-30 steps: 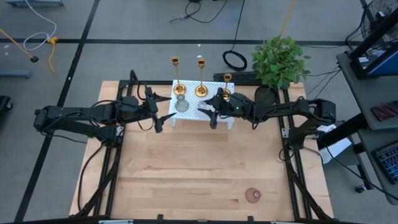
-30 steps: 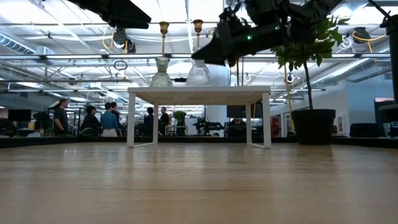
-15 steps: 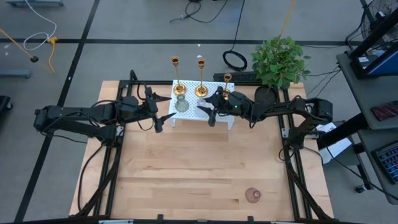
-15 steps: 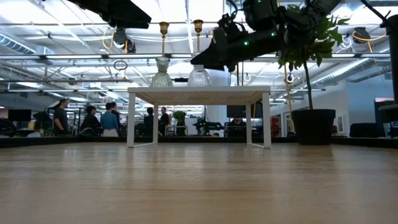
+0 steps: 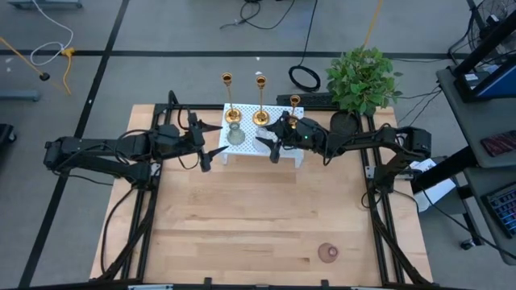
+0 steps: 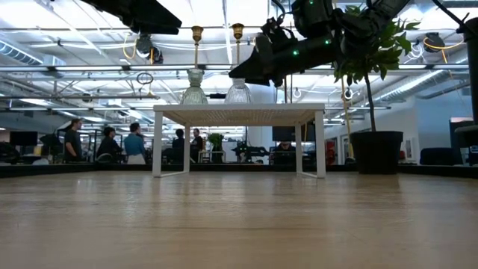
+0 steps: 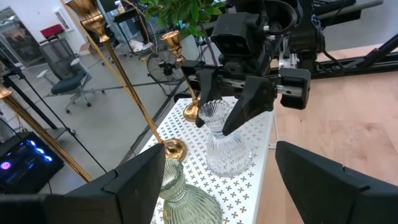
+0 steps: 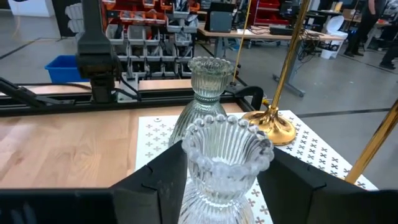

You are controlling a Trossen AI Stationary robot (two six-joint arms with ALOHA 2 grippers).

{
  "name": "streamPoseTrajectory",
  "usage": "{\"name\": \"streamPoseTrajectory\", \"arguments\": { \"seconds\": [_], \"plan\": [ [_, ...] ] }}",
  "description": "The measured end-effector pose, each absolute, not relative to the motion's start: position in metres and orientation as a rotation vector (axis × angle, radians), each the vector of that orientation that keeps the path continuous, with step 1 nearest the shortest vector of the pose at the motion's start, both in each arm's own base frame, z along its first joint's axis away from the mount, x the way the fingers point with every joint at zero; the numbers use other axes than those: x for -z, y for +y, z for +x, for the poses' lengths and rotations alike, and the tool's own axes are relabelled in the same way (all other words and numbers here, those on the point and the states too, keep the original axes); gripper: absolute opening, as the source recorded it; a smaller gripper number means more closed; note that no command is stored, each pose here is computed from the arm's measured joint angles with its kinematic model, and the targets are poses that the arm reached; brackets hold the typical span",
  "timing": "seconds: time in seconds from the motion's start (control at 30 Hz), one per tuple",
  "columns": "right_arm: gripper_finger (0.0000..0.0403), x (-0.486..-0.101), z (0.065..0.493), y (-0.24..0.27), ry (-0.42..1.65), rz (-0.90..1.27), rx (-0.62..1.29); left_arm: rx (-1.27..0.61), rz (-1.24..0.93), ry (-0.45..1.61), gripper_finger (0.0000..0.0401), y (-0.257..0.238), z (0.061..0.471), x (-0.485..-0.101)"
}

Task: Pick & Place candle stick holders
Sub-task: Put the transparent glass candle holder on the shelf aligned with the other glass candle holder, then put the red glass candle holder on the shelf aligned with the other glass candle holders

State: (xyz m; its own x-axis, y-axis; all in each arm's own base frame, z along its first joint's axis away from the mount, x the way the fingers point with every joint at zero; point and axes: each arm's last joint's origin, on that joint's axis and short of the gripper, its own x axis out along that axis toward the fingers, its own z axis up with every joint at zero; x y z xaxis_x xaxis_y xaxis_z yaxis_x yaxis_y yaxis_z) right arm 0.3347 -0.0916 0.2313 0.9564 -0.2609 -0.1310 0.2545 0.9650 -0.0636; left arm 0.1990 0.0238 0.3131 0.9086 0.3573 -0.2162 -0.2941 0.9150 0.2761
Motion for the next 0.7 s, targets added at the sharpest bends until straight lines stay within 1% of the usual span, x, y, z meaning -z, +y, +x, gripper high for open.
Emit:
{"name": "streamPoseTrajectory", "arguments": {
  "seconds": [0.37,0.5,0.7],
  "plan": [
    [0.0243,-0.234,0.335,-0.092,0.117,-0.057,0.262,-0.340,0.241,0.267,0.0312,0.024,0.199,-0.313],
    [0.0252,-0.239,0.335,-0.092,0.059,-0.078,0.264,-0.339,0.241,0.268,0.0312,0.024,0.199,-0.313],
    [0.0253,-0.246,0.335,-0.092,-0.002,-0.127,0.267,-0.339,0.242,0.271,0.0312,0.024,0.199,-0.313]
  ]
}}
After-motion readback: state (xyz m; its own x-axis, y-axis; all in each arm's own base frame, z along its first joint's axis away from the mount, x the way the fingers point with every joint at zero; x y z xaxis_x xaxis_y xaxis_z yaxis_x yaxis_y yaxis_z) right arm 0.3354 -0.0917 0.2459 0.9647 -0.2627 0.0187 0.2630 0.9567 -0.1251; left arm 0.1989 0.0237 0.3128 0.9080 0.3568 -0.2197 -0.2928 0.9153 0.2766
